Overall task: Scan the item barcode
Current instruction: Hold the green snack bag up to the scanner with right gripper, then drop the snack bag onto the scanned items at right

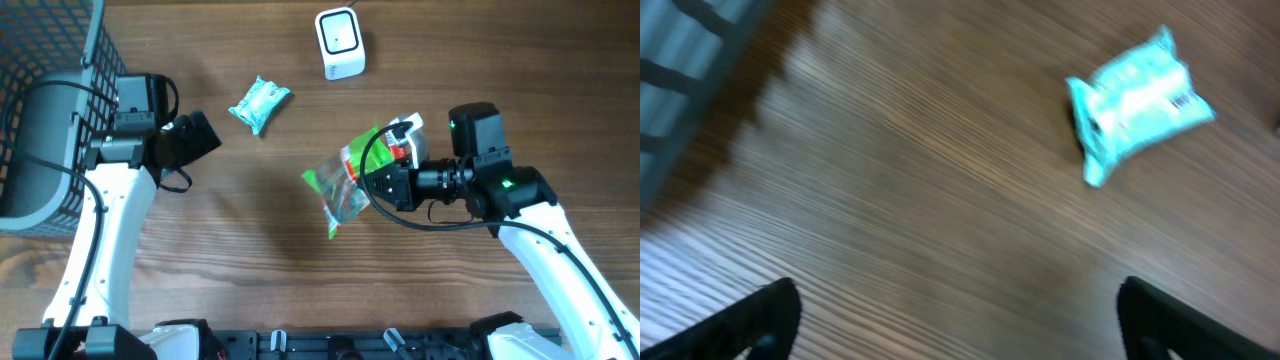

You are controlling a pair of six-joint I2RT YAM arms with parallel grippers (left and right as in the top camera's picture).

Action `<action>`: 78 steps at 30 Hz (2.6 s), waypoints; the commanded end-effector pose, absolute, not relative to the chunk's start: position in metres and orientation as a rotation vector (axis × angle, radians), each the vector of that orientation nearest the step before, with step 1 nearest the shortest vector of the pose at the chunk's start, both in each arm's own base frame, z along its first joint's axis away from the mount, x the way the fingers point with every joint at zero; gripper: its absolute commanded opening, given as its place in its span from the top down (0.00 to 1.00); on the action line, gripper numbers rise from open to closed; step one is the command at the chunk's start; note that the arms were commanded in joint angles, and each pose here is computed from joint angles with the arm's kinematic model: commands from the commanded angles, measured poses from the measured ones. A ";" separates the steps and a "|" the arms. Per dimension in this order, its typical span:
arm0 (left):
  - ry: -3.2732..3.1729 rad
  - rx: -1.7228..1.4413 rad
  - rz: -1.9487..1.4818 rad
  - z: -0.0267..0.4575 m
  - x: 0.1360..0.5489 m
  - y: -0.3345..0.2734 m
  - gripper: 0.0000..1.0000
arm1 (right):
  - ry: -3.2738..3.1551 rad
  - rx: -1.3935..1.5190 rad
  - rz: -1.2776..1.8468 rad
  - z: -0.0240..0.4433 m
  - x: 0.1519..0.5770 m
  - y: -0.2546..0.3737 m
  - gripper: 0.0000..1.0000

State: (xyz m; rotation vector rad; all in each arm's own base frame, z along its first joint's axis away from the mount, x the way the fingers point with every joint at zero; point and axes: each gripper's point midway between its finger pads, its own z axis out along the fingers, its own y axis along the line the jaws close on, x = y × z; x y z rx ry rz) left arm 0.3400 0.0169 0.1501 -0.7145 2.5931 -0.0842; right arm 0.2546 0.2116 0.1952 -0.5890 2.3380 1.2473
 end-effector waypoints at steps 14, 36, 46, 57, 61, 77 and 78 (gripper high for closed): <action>2.582 -0.749 0.050 0.148 0.336 0.035 0.00 | 2.447 -0.456 0.386 0.308 0.396 0.155 0.96; 2.582 -0.749 0.050 0.148 0.336 0.035 0.00 | 1.926 -0.698 -0.819 0.190 0.596 0.232 0.96; 2.583 -0.749 0.050 0.148 0.336 0.035 0.00 | 2.024 -0.431 -0.397 0.262 0.557 0.228 0.96; 2.582 -0.749 0.050 0.148 0.336 0.035 0.00 | 2.755 -0.445 0.297 0.242 0.385 0.144 0.96; 2.583 -0.749 0.050 0.148 0.336 0.035 0.00 | 2.991 -0.373 0.264 0.160 0.360 0.116 0.96; 2.582 -0.750 0.048 0.148 0.336 0.035 0.00 | 2.952 -0.299 0.124 0.140 0.361 0.097 0.18; 2.566 -0.750 0.004 0.150 0.341 0.031 0.00 | 2.933 -0.292 0.129 0.151 0.363 0.097 0.18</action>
